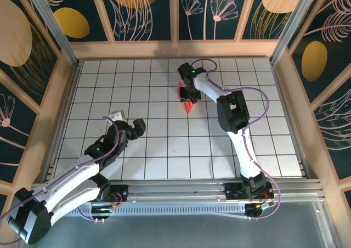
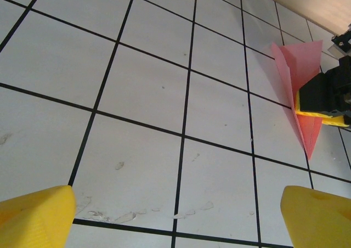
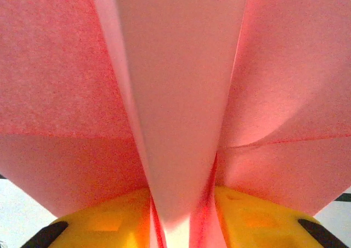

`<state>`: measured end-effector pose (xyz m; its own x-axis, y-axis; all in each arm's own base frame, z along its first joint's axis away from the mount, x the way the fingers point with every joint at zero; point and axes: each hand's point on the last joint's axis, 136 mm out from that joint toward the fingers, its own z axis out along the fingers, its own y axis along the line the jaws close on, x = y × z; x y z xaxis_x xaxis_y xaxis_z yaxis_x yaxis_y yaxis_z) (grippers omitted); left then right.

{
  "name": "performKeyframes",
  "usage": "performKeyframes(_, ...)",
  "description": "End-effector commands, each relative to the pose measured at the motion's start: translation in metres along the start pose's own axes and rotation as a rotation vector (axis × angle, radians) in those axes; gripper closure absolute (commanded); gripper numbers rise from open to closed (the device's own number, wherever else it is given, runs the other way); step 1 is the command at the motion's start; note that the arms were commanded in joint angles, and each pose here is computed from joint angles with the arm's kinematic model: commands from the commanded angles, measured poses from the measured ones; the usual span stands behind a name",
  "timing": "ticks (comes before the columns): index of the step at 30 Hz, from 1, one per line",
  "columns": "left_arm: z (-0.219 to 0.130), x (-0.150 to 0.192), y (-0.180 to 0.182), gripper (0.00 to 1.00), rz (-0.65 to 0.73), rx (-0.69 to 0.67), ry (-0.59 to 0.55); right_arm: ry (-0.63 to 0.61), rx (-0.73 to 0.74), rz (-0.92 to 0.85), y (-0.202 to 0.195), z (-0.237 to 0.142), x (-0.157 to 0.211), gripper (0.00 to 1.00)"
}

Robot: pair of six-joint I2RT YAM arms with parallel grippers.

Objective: Fold a paper plane with a square sheet of paper (fold left side to right side)
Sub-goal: Place the paper plane at the center of the table.

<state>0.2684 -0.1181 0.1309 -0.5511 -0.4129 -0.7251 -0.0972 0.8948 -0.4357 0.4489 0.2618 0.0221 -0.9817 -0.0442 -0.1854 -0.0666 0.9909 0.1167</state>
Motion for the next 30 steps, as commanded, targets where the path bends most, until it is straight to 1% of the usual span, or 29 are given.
performKeyframes(1, -0.003, -0.014, -0.008, 0.04, 0.015, 0.000, -0.020, -0.014, 0.028, 0.001, -0.002, -0.025, 0.001, 0.66)
performKeyframes(19, -0.004, -0.017, -0.012, 0.04, 0.005, 0.002, -0.013, -0.036, 0.036, -0.013, 0.000, -0.040, 0.000, 0.65)
performKeyframes(30, -0.002, -0.016, -0.012, 0.04, 0.004, 0.001, -0.011, -0.033, 0.024, 0.015, 0.002, -0.038, 0.005, 0.65)
